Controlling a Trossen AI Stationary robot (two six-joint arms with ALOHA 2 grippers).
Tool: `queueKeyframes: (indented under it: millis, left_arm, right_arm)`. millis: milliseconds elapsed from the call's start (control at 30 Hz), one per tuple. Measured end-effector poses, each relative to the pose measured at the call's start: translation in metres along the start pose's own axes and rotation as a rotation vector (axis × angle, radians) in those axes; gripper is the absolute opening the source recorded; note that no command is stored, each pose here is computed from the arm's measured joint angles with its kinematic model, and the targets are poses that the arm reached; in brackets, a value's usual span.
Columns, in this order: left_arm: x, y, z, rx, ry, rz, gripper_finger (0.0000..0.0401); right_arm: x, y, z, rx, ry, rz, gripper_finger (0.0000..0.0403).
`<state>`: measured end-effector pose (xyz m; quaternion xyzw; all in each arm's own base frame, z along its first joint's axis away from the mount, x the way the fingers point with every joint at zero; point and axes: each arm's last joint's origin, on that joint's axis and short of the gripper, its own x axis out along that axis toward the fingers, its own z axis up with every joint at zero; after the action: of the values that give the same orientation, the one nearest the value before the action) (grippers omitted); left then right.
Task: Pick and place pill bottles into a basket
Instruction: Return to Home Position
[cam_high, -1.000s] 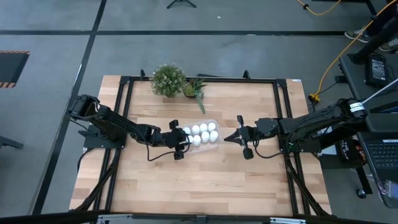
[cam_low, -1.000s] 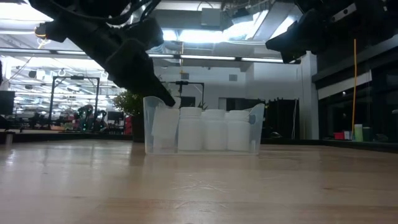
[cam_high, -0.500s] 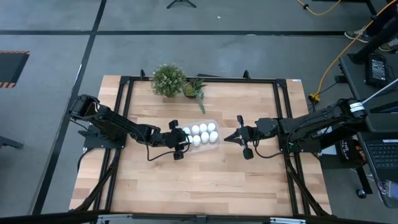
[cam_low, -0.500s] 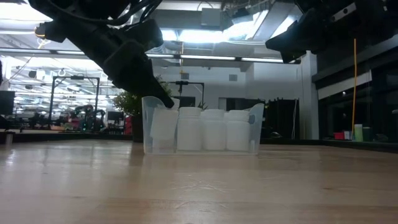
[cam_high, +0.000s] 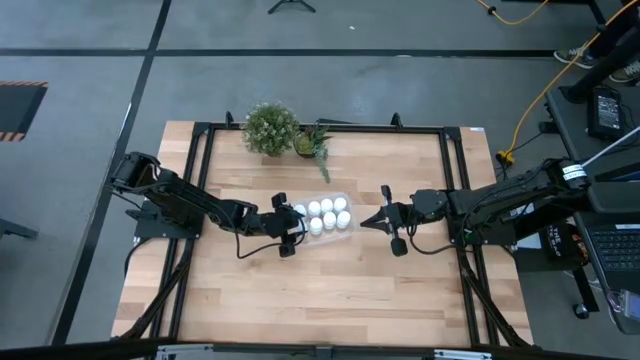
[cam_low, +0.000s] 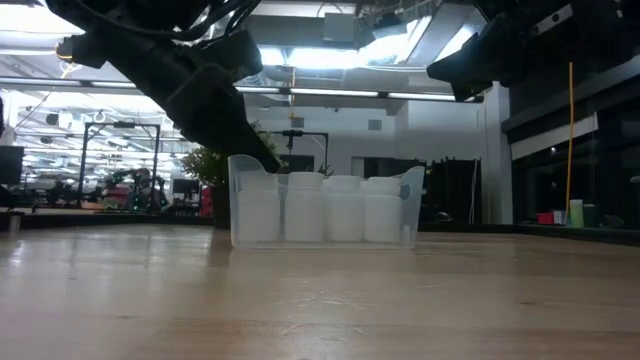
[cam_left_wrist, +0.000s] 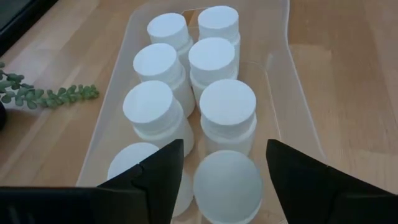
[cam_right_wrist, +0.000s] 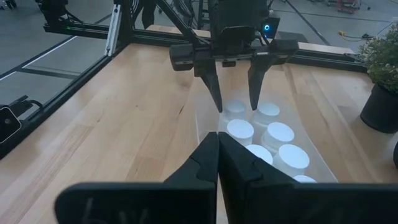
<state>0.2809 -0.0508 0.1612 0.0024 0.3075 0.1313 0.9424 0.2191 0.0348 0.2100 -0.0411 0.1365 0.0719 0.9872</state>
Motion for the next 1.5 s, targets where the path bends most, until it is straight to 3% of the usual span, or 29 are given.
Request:
queueKeyframes:
  millis: [467,767,900,1200,1500]
  left_arm:
    - [-0.007,-0.003,0.022,0.024,-0.101,-0.054,0.0218]
    - [-0.048,0.008,0.052,0.071,-0.161,-0.119,0.021]
    - [-0.068,0.016,0.053,0.08,-0.156,-0.112,0.0169]
    - [-0.094,0.03,0.048,0.115,-0.096,-0.093,0.0018]
    - [-0.097,0.032,0.048,0.167,-0.1,-0.074,0.0002]
  right_arm:
    - [0.0,0.0,0.0,-0.005,-0.003,0.001,0.001]
    - [0.0,0.0,0.0,-0.028,-0.004,0.0,0.001]
    - [-0.004,0.0,0.003,-0.051,-0.009,0.0,0.001]
    - [-0.028,-0.004,0.009,-0.026,0.006,-0.015,0.001]
    - [-0.055,-0.011,0.009,-0.004,0.037,-0.048,0.001]
